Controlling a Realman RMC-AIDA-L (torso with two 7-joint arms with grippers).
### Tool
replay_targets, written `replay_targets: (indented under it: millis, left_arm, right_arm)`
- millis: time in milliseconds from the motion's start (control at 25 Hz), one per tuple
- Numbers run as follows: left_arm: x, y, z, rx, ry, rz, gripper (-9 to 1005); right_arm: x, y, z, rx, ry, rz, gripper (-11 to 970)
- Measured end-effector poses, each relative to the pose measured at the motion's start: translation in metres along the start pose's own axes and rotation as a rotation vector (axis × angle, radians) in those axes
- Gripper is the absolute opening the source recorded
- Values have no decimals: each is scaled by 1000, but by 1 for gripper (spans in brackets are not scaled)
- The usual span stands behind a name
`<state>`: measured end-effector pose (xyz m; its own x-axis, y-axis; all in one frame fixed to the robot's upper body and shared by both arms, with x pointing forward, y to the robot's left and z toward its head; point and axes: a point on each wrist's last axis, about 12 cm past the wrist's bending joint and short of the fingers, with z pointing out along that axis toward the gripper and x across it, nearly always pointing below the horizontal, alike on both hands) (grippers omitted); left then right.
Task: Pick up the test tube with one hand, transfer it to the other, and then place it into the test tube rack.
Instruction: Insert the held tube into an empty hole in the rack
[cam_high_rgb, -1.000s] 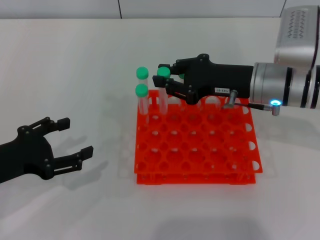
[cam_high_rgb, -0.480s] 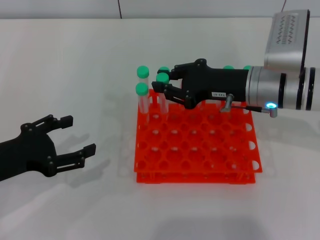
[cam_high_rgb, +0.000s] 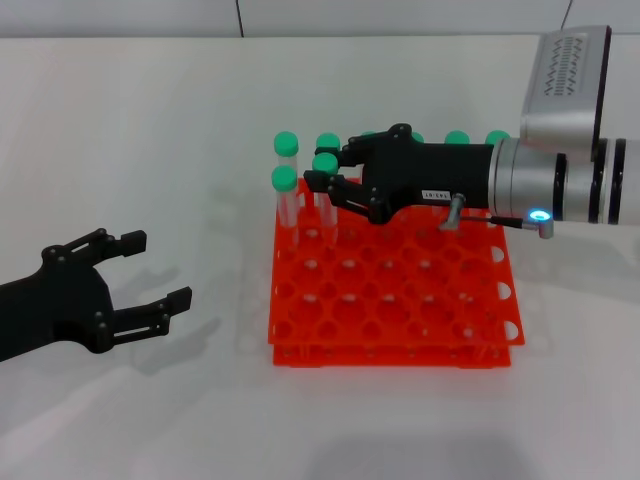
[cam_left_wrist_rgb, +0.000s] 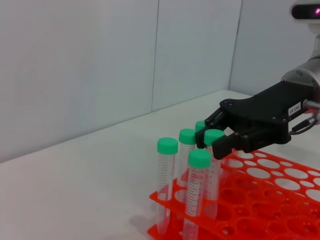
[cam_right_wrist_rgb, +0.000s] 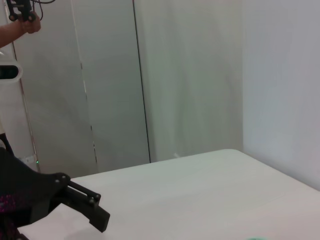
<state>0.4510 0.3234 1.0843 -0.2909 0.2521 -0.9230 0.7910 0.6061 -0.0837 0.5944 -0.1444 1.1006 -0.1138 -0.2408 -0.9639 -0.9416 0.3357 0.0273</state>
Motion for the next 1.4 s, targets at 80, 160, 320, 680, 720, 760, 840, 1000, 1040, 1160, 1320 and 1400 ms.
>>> replay_targets:
  millis: [80, 160, 320, 680, 720, 760, 840, 1000, 1040, 1160, 1320, 1400]
  left_arm:
    - [0, 0, 0, -1, 0, 0, 893]
    - [0, 0, 0, -2, 0, 0, 893]
    - [1, 1, 0, -2, 0, 0, 893]
    - [1, 1, 0, -2, 0, 0, 893]
    - [1, 1, 0, -2, 0, 0, 893]
    - [1, 1, 0, -2, 0, 0, 893]
    - [1, 1, 0, -2, 0, 0, 893]
    - [1, 1, 0, -2, 1, -1, 893]
    - [1, 1, 0, -3, 1, -1, 893]
    - [2, 1, -1, -2, 2, -1, 892]
    - [1, 1, -1, -2, 2, 0, 892]
    - [1, 1, -1, -2, 2, 0, 892]
  right_arm:
    - [1, 0, 0, 0, 5, -1, 296]
    - [1, 1, 1, -1, 9, -2, 296]
    - [3, 1, 0, 3, 9, 3, 297]
    - [5, 0, -1, 20, 12, 13, 299]
    - [5, 0, -1, 20, 12, 14, 300]
    - [4, 0, -1, 21, 10, 15, 300]
    - [3, 0, -1, 21, 7, 14, 300]
    - [0, 0, -1, 10, -3, 6, 301]
    - [-1, 0, -1, 9, -6, 3, 302]
    - [-2, 0, -1, 9, -9, 1, 306]
    - [-4, 2, -2, -8, -20, 0, 320]
    - [-7, 4, -5, -24, -38, 4, 323]
